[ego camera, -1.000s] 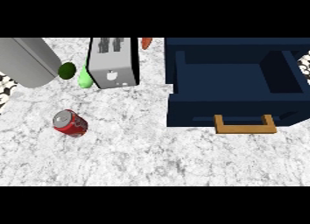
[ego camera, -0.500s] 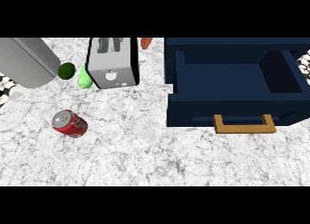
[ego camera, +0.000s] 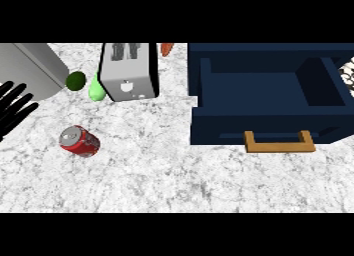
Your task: Pick up the can, place it into the drawer and close the drawer
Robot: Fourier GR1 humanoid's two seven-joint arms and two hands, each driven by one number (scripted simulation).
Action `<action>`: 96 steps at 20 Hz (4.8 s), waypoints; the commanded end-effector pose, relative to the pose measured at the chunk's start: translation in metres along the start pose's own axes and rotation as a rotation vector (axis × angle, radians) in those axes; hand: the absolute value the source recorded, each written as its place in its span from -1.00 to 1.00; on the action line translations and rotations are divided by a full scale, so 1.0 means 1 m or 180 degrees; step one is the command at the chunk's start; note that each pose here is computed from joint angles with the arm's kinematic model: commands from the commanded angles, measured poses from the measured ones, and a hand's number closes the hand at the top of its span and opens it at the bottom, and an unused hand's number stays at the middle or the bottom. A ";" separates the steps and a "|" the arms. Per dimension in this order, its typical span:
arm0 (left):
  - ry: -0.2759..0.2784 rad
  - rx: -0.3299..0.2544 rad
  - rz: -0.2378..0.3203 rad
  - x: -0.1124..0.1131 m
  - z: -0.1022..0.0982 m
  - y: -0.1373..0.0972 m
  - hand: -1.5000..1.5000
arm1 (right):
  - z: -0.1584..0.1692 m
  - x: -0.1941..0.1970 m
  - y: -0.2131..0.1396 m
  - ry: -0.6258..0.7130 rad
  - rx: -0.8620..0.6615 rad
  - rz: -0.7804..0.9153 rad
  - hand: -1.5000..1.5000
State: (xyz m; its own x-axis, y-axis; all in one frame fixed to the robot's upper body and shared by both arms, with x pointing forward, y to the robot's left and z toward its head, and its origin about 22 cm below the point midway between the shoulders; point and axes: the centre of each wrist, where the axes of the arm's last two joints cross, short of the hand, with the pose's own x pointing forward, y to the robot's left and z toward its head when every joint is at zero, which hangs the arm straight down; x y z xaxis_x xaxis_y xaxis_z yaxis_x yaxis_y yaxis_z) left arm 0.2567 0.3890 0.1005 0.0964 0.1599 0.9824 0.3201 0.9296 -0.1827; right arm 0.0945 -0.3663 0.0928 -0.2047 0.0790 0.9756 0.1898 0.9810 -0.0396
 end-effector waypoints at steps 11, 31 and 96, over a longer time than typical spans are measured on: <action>0.0090 0.0206 -0.0122 -0.078 -0.008 0.009 -1.00 | 0.006 0.009 -0.001 0.0013 0.0020 0.0024 -1.00; 0.0263 0.0511 -0.0169 -0.182 -0.015 0.042 -1.00 | 0.019 0.000 -0.018 -0.0002 0.0021 0.0001 -1.00; -0.0830 0.0895 0.0148 -0.033 -0.165 -0.182 1.00 | 0.034 0.025 -0.003 0.0016 -0.0111 -0.0116 -1.00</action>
State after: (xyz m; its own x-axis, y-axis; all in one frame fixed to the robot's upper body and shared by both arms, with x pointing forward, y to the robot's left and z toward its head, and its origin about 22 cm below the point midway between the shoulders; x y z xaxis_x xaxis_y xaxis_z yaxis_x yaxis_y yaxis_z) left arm 0.3520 0.1758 0.0678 -0.1298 0.2617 0.9564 0.0501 0.9651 -0.2572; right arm 0.0528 -0.3623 0.1155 -0.2071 0.0395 0.9775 0.2038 0.9790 0.0036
